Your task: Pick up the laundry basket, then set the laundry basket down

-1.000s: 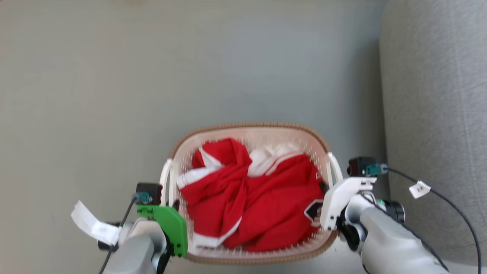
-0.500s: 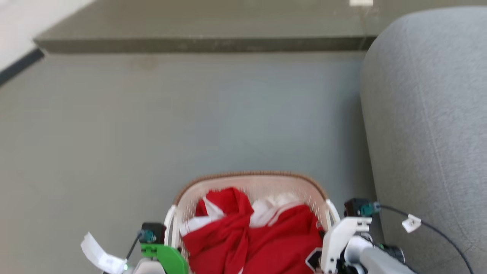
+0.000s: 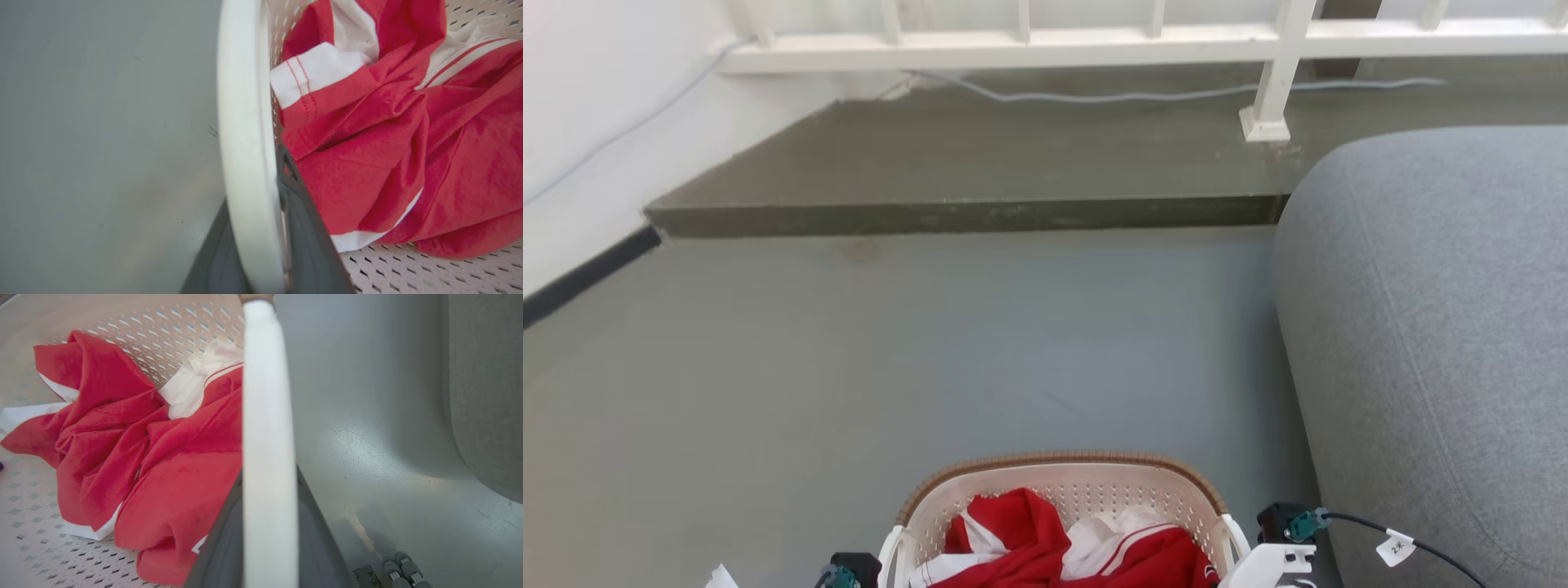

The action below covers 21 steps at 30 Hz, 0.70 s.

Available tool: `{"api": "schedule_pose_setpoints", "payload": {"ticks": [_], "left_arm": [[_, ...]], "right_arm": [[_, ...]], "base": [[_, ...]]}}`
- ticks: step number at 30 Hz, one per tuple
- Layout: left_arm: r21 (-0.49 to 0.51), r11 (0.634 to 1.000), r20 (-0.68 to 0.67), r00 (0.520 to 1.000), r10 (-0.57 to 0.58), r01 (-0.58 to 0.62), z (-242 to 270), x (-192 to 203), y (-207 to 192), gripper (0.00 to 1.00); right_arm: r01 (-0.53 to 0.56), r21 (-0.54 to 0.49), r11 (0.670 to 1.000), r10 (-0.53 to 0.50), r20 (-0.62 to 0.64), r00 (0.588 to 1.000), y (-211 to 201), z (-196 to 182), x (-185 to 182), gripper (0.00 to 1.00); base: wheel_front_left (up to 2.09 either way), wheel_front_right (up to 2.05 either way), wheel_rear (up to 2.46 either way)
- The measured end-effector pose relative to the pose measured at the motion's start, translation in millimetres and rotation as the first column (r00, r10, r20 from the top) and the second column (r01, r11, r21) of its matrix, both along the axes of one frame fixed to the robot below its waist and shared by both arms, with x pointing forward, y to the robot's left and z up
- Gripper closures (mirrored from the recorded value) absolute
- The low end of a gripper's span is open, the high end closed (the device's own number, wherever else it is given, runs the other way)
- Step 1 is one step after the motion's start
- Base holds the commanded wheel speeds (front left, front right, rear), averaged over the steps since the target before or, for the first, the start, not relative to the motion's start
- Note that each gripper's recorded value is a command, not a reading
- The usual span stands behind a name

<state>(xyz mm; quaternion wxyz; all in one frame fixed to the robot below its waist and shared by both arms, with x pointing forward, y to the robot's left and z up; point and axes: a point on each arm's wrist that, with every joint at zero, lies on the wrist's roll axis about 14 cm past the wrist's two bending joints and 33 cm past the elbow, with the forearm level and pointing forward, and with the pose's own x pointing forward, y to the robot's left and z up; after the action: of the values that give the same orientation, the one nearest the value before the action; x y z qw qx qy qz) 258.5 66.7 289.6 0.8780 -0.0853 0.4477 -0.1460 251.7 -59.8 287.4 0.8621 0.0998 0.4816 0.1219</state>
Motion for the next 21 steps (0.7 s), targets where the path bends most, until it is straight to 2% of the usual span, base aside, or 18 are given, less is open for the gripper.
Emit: {"api": "schedule_pose_setpoints", "payload": {"ticks": [8, 21], "left_arm": [[0.003, 1.0, 0.039, 0.999, -0.005, 0.004, 8.6, 1.0, -0.8, 1.0], [0.014, 1.0, 0.032, 0.999, -0.01, 0.009, 7.5, 0.7, -2.0, 1.0]], "right_arm": [[0.008, 0.001, 1.0, -0.008, 0.039, 0.999, 0.6, 9.3, 0.3, 1.0], [0.008, -0.01, 1.0, -0.008, 0.027, 1.0, -0.2, 7.3, -2.5, 1.0]], "base": [[0.0, 0.0, 0.0], [0.0, 0.0, 0.0]]}}
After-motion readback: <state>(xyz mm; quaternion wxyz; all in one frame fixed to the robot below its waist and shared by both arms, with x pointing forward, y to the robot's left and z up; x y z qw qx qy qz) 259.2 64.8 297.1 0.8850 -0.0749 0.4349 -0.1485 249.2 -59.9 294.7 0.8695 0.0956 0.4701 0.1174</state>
